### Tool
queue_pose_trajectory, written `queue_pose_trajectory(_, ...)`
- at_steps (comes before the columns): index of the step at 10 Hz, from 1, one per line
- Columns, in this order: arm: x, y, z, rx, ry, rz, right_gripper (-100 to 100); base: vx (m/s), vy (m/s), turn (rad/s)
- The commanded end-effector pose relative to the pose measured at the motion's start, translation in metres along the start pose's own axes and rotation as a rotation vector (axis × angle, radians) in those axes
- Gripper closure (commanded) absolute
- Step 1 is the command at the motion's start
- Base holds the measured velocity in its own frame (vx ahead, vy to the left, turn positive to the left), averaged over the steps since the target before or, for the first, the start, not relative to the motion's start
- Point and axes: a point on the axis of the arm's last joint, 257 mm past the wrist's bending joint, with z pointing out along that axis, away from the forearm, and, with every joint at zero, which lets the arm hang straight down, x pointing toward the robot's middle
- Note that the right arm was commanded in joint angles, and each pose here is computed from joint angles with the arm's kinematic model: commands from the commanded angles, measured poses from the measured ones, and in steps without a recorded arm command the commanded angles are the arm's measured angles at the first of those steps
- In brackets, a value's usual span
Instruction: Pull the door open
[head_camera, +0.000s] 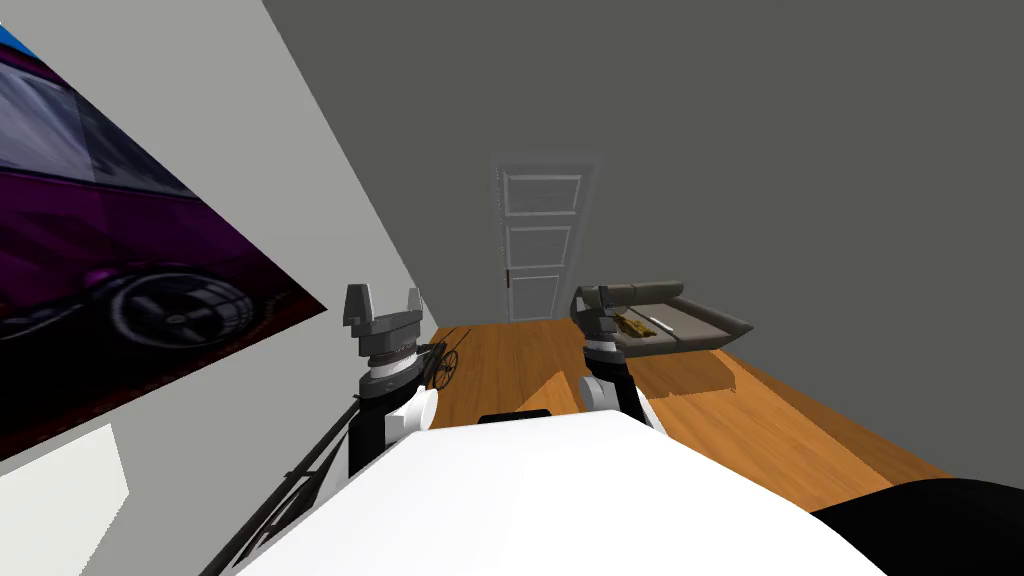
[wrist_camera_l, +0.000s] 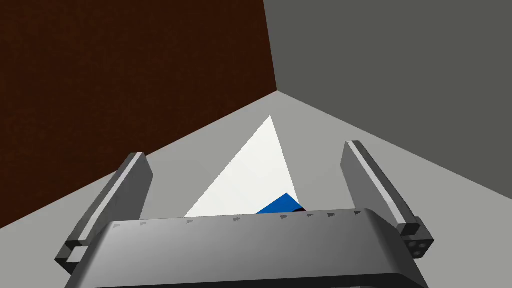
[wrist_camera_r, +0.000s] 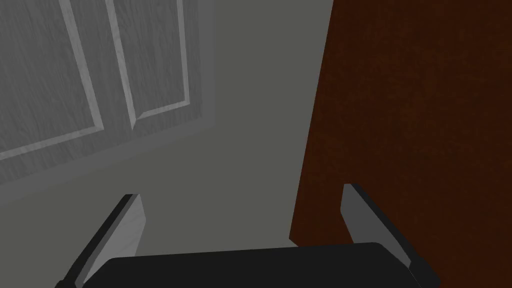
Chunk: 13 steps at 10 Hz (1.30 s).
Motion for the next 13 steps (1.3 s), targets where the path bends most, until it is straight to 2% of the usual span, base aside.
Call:
queue_pose_trajectory(1, 0.001, -0.011, -0.0023, 0.014, 0.007, 0.045, -100, 0.072, 0.025, 0.086)
queue_pose_trajectory(6, 0.002, -0.041, -0.0099, 0.058, 0.013, 0.175, -100, 0.139, 0.016, 0.071)
queue_pose_trajectory(9, 0.001, -0.065, -0.0167, 0.093, 0.006, 0.276, -100, 0.128, 0.014, 0.09)
queue_pose_trajectory(13, -0.001, -0.087, -0.0236, 0.125, -0.008, 0.367, -100, 0.118, 0.014, 0.071)
